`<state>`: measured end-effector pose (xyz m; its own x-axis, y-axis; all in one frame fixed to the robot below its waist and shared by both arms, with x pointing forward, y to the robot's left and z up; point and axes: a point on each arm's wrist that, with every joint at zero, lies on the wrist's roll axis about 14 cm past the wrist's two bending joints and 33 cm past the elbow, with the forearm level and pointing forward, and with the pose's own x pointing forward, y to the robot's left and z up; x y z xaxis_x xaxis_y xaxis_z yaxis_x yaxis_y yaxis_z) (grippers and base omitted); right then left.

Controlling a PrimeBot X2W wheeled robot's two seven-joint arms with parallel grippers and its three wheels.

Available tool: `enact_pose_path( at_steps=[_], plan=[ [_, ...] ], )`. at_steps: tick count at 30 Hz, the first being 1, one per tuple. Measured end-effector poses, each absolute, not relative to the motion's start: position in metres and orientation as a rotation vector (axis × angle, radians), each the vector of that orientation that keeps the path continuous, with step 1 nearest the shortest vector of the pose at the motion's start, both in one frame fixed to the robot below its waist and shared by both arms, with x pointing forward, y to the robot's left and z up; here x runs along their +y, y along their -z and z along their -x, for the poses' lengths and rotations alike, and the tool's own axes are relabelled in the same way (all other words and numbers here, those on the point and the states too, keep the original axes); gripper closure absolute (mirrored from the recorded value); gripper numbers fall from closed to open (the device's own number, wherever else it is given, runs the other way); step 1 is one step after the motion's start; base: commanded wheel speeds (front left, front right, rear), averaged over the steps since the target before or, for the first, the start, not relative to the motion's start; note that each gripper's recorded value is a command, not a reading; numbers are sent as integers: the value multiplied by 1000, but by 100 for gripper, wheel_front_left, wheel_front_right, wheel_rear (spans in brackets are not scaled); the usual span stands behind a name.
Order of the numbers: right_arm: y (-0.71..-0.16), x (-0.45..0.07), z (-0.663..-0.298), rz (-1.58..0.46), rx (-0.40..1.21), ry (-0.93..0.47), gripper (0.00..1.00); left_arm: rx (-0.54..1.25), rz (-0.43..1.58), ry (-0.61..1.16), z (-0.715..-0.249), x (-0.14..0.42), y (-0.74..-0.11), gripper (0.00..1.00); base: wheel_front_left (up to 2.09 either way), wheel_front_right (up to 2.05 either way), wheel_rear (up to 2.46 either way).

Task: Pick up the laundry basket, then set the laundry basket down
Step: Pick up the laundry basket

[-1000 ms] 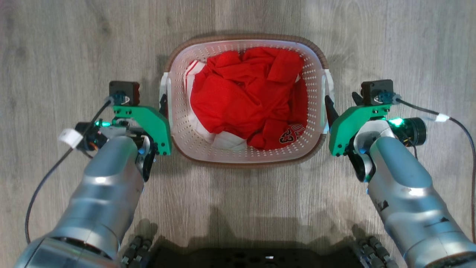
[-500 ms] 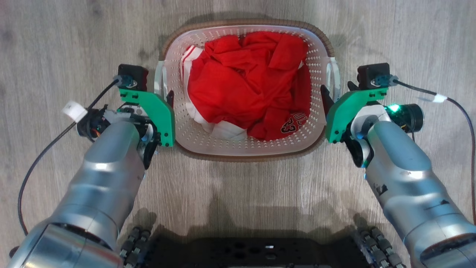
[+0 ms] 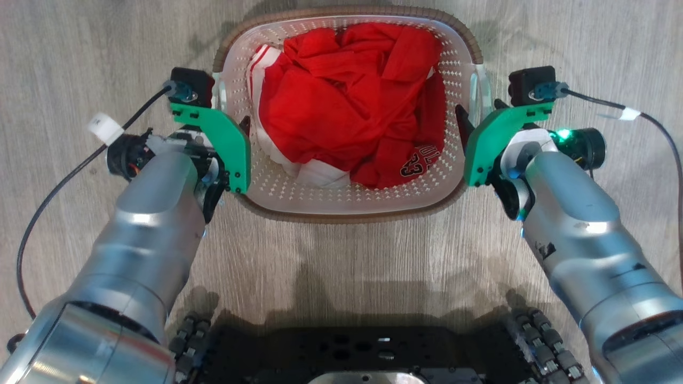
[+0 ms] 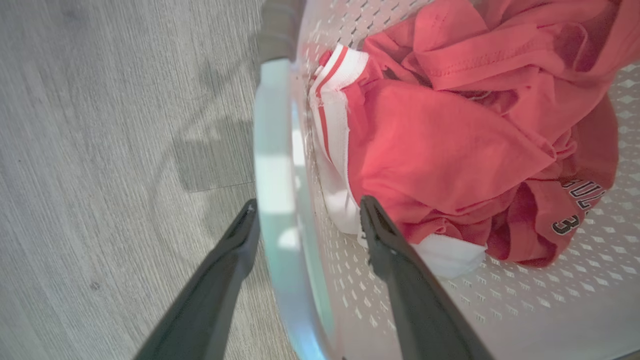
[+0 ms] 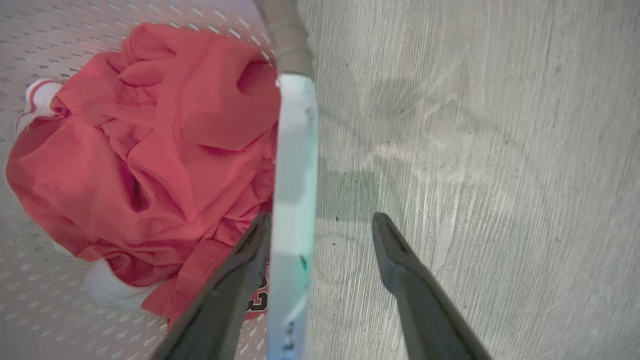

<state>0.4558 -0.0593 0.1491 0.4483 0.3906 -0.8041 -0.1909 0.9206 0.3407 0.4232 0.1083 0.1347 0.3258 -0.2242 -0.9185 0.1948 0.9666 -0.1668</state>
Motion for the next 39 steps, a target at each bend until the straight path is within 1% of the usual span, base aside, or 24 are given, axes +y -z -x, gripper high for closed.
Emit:
enact_pose_path(
  at_steps=[6,13,19,24,26,27,28,29,30,39],
  plan=[
    [-141,-63,-453,-204,1078,-358,0,1261,18,302,-416,104,-127,0,0,0,0],
    [-133,-63,-443,-206,1118,-359,0,1293,-3,295,-409,107,-121,0,0,0,0],
    [-131,-60,-452,-224,1094,-353,0,1310,-10,290,-404,110,-117,0,0,0,0],
    [-129,-56,-450,-227,1098,-363,0,1313,11,274,-404,110,-116,0,0,0,0],
    [-128,-54,-450,-235,1094,-365,4,1312,16,277,-404,109,-116,0,0,0,0],
    [-128,-53,-449,-239,1096,-366,18,1312,15,281,-404,108,-116,0,0,0,0],
    [-127,-52,-448,-242,1099,-368,51,1312,19,281,-404,108,-116,50,0,0,0],
    [-127,-51,-448,-240,1101,-373,74,1313,27,280,-404,107,-115,100,0,0,0],
    [-126,-50,-447,-237,1103,-379,100,1313,33,279,-404,106,-115,100,0,0,0],
    [-123,-44,-444,-256,1109,-387,100,1313,53,275,-404,105,-114,100,0,0,0]
  ],
)
